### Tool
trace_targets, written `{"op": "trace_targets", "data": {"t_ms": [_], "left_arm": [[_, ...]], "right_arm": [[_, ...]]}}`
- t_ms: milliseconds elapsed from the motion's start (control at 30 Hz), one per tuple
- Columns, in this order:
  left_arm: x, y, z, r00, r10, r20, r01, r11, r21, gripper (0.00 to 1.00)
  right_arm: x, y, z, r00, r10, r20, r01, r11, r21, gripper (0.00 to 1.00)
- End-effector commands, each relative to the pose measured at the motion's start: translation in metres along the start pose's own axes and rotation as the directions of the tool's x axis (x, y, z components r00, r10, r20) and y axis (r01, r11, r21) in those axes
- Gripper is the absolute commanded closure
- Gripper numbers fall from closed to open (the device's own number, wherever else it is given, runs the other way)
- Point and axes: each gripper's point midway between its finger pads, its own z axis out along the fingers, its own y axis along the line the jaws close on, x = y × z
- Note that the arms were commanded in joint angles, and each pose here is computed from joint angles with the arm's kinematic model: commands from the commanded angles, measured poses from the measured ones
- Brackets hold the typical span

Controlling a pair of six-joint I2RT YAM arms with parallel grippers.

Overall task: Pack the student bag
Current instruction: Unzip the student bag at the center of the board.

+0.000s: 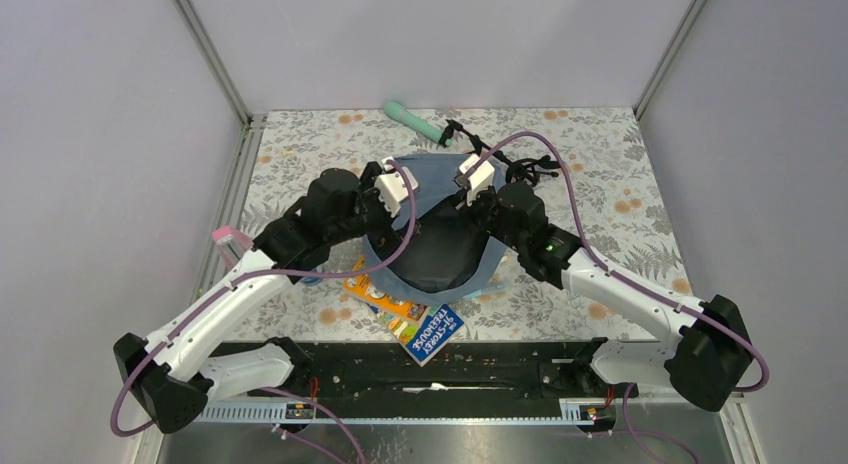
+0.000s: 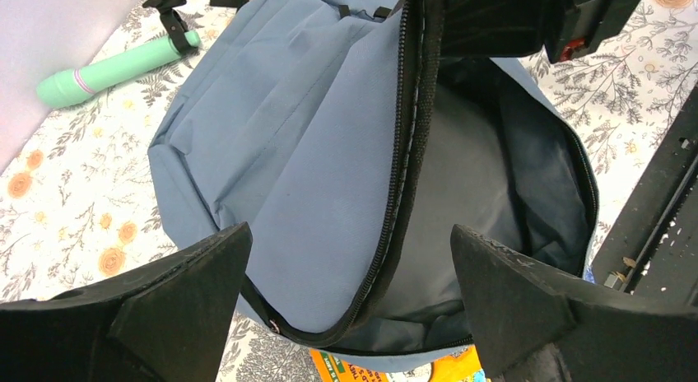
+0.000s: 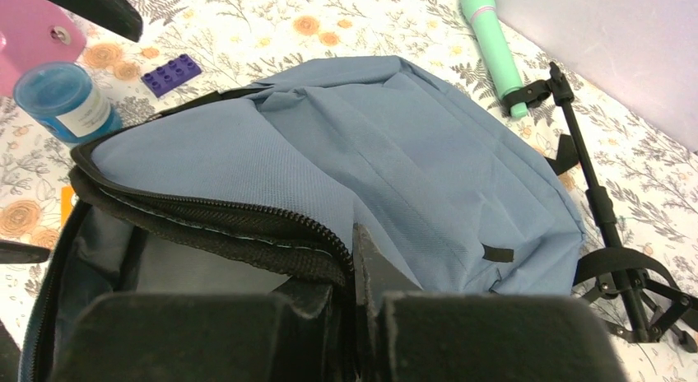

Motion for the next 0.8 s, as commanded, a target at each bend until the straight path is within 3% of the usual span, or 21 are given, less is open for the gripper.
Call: {"op": "trace_targets", "data": {"t_ms": [0,67,200,367,433,467,500,533,567,600,633,700,767], "left_arm": [[-0.01,0.014,0.007,0.999,0.012,0.04,-0.009,0.997,-0.073,0.01],[-0.003,0.023,0.015,1.0,0.008,0.002,-0.007,0.992,-0.124,0.01],[-0.003,0.003,0.03,1.0,0.013,-0.009,-0.013,0.999,-0.035,0.01],[0.011,-0.004,0.054,0.994,-0.009,-0.11,0.008,1.0,-0.005,0.01],[0.016,0.002,0.061,0.991,-0.011,-0.135,0.003,0.998,-0.059,0.01],[0.019,0.01,0.062,0.988,-0.014,-0.151,-0.003,0.994,-0.111,0.07],[0.02,0.024,0.062,0.986,-0.028,-0.162,-0.004,0.982,-0.19,0.25],[0.021,0.033,0.06,0.985,-0.045,-0.168,0.002,0.97,-0.243,0.51],[0.02,0.04,0.057,0.984,-0.058,-0.167,0.008,0.959,-0.285,0.73],[0.019,0.045,0.054,0.986,-0.064,-0.157,0.011,0.948,-0.318,0.86],[0.016,0.05,0.05,0.988,-0.071,-0.135,0.02,0.937,-0.348,0.95],[0.011,0.059,0.041,0.992,-0.091,-0.09,0.048,0.914,-0.404,1.0],[0.01,0.066,0.034,0.991,-0.118,-0.068,0.077,0.898,-0.433,1.0]], "right_arm": [[-0.062,0.006,-0.002,0.979,0.046,0.198,-0.035,0.998,-0.058,1.0],[-0.063,0.009,0.0,0.978,0.059,0.202,-0.044,0.996,-0.078,1.0],[-0.065,0.01,0.003,0.977,0.072,0.203,-0.056,0.995,-0.085,1.0],[-0.065,0.009,0.003,0.975,0.087,0.205,-0.072,0.994,-0.078,1.0],[-0.065,0.008,0.002,0.975,0.088,0.206,-0.075,0.995,-0.073,1.0],[-0.064,0.008,0.001,0.974,0.09,0.205,-0.077,0.994,-0.072,1.0],[-0.064,0.006,0.0,0.974,0.096,0.205,-0.085,0.994,-0.063,1.0],[-0.064,0.003,-0.002,0.972,0.109,0.207,-0.102,0.994,-0.048,1.0],[-0.062,0.001,-0.005,0.971,0.127,0.201,-0.122,0.992,-0.034,0.93],[-0.058,-0.003,-0.007,0.971,0.147,0.189,-0.148,0.989,-0.008,0.78],[-0.056,-0.007,-0.012,0.965,0.186,0.183,-0.192,0.981,0.016,0.56],[-0.044,-0.016,-0.021,0.955,0.256,0.148,-0.27,0.959,0.081,0.21],[-0.023,-0.032,-0.034,0.935,0.337,0.109,-0.353,0.913,0.206,0.05]]}}
